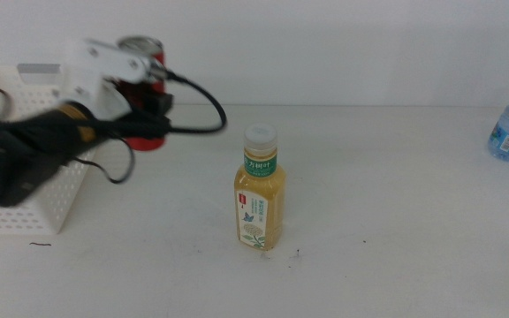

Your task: Use arms to grab the bottles and put them into the dustbin to the left of the table.

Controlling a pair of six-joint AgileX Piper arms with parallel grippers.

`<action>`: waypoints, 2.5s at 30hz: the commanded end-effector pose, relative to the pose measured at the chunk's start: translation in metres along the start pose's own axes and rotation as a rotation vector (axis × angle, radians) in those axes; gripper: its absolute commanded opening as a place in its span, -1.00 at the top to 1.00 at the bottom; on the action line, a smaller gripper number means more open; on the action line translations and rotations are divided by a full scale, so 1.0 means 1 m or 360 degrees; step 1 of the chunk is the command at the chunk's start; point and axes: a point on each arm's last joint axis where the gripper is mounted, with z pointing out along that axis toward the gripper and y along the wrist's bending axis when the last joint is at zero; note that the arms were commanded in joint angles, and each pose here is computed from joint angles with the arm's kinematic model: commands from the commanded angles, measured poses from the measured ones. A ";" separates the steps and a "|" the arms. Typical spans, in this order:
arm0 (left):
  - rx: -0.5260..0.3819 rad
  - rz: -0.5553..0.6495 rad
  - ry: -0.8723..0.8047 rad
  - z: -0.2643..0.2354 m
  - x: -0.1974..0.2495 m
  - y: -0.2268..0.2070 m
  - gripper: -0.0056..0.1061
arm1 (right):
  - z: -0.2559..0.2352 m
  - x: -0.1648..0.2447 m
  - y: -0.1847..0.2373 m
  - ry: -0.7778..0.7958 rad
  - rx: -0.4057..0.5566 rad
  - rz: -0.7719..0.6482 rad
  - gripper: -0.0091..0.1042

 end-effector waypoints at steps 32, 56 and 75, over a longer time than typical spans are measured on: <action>-0.0205 -0.0228 0.0661 -0.081 -0.133 0.104 0.58 | 0.000 0.001 -0.001 -0.0011 0.0012 -0.0022 -0.80; -0.0206 -0.0402 0.1456 0.015 -0.019 0.209 0.52 | 0.000 0.001 -0.001 -0.0011 0.0012 -0.0022 -0.80; -0.0288 -0.0523 0.1344 -0.002 -0.048 0.198 -0.78 | 0.000 0.001 -0.001 -0.0011 0.0012 -0.0022 -0.80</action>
